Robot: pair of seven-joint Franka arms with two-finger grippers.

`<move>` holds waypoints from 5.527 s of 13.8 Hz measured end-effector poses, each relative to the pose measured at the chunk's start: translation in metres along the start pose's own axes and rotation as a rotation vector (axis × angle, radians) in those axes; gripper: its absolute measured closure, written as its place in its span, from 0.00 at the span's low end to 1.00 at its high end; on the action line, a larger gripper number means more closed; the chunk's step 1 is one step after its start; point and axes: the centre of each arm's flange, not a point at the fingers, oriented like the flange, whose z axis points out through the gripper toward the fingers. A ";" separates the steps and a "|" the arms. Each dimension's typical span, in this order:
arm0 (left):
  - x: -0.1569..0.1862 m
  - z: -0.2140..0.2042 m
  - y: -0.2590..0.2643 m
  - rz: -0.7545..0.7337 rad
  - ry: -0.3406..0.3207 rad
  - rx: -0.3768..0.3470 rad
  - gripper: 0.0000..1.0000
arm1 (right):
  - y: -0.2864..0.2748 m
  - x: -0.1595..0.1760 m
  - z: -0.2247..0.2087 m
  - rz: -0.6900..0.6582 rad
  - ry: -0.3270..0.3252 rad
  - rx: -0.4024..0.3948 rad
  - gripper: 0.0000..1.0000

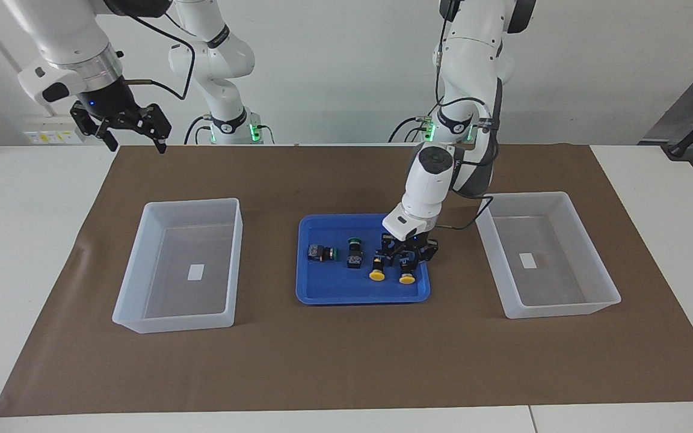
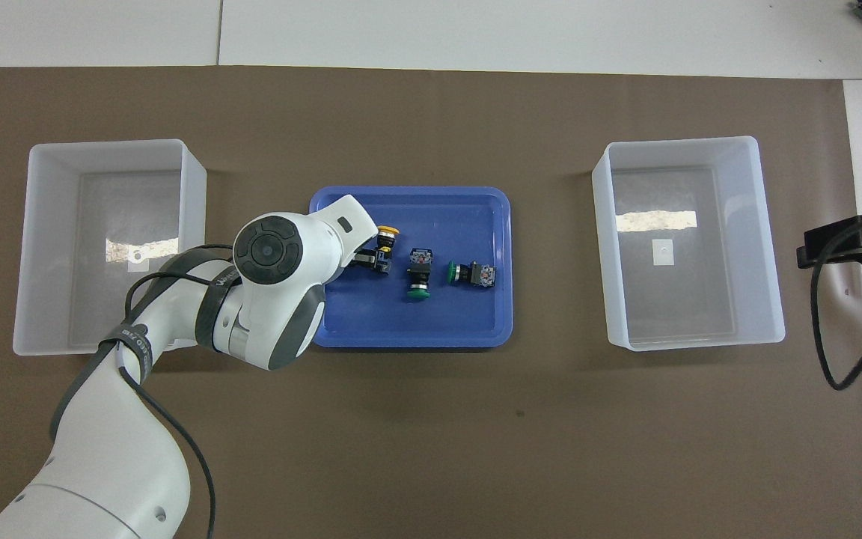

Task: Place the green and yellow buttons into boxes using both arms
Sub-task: 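Lift the yellow button with the left gripper over the nearby bin, then release the yellow button in the bin while the right gripper grasps a button, then lift the button with the right gripper while the left gripper grasps another button, then drop the button in the right bin while the left gripper lifts its button, then lower the yellow button into the left bin and open the left gripper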

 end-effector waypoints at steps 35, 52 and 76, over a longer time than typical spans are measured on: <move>0.054 -0.175 -0.227 -0.008 0.071 0.056 0.00 | -0.426 -0.005 0.325 0.072 0.184 0.075 0.22; 0.025 -0.089 -0.039 0.026 0.045 -0.009 0.00 | -0.382 0.017 0.255 0.155 0.226 0.078 0.60; 0.048 -0.161 -0.167 -0.080 0.109 0.032 0.67 | 0.006 0.102 0.306 -0.094 0.213 -0.051 0.33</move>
